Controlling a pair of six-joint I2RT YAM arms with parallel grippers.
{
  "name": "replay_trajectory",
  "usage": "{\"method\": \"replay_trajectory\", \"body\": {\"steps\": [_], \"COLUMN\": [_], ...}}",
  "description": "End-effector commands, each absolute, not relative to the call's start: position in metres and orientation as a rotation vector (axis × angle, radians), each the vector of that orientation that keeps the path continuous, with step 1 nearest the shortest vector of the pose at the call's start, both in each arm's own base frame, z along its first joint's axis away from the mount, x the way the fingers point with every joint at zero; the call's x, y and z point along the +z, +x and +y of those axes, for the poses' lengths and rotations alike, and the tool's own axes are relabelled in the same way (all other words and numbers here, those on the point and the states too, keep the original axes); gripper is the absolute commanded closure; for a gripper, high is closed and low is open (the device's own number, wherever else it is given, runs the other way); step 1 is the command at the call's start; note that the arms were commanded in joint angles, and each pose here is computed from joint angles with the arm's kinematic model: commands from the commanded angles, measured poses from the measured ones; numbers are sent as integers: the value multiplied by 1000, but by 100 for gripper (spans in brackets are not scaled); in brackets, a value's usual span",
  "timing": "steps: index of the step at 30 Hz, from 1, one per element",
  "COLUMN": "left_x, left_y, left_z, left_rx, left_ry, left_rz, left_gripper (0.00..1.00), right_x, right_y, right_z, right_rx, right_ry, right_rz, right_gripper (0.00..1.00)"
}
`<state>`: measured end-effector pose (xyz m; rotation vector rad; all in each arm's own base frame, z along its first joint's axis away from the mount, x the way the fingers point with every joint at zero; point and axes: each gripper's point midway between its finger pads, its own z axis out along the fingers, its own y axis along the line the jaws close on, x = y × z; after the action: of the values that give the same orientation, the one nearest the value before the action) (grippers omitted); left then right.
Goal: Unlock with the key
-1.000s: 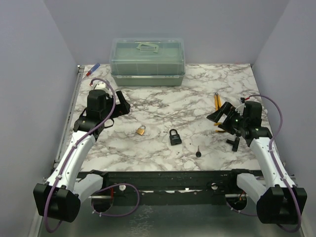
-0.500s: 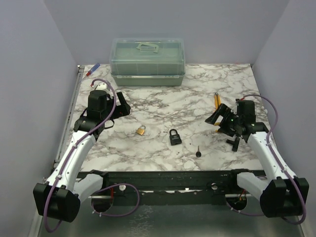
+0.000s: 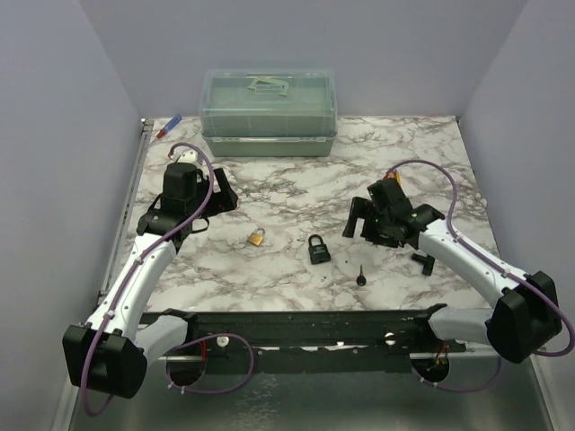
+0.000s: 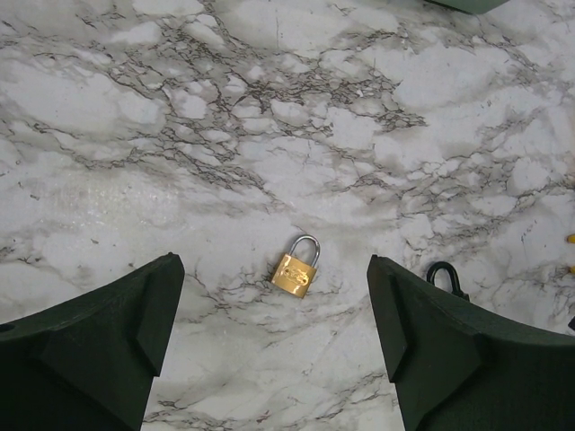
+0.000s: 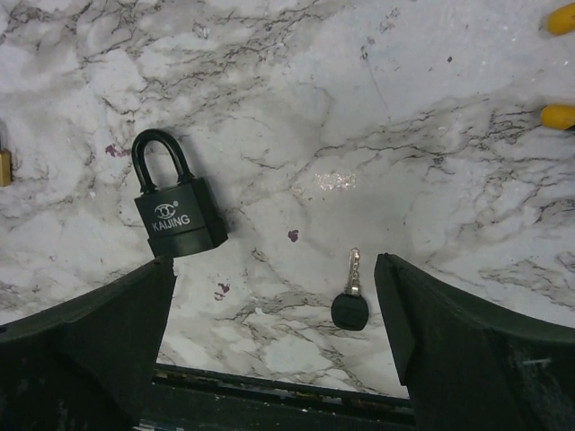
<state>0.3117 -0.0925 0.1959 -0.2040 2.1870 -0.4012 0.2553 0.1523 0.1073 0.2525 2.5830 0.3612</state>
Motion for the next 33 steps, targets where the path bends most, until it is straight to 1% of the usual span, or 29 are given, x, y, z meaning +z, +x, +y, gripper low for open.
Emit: {"method": "replay_trajectory", "body": {"steps": [1, 5, 8, 11, 16, 24, 27, 30, 33], "left_x": [208, 209, 209, 210, 210, 209, 208, 208, 208], "left_y": [316, 315, 315, 315, 314, 314, 314, 314, 314], "left_z": [-91, -91, -91, -91, -91, -90, -91, -91, -92], "left_rx": [-382, -382, -382, -382, -379, -378, -378, -379, -381], "left_ry": [-194, -193, -194, -191, -192, -195, -194, -193, -193], "left_rz": [2161, 2158, 2159, 2156, 2156, 2159, 2159, 2159, 2162], "left_gripper": [11, 12, 13, 14, 15, 16, 17, 18, 18], "right_x": [99, 84, 73, 65, 53, 38, 32, 26, 20], "right_y": [242, 228, 216, 204, 189, 169, 165, 164, 164], "right_z": [147, 151, 153, 150, 155, 140, 136, 134, 133], "right_rx": [216, 191, 163, 114, 113, -41, -53, -64, -86], "right_ry": [308, 315, 310, 341, 355, 462, 487, 491, 497], "right_rz": [2599, 2641, 2688, 2710, 2747, 2776, 2775, 2770, 2773], "right_gripper": [0, 1, 4, 5, 8, 12, 17, 26, 29]}}
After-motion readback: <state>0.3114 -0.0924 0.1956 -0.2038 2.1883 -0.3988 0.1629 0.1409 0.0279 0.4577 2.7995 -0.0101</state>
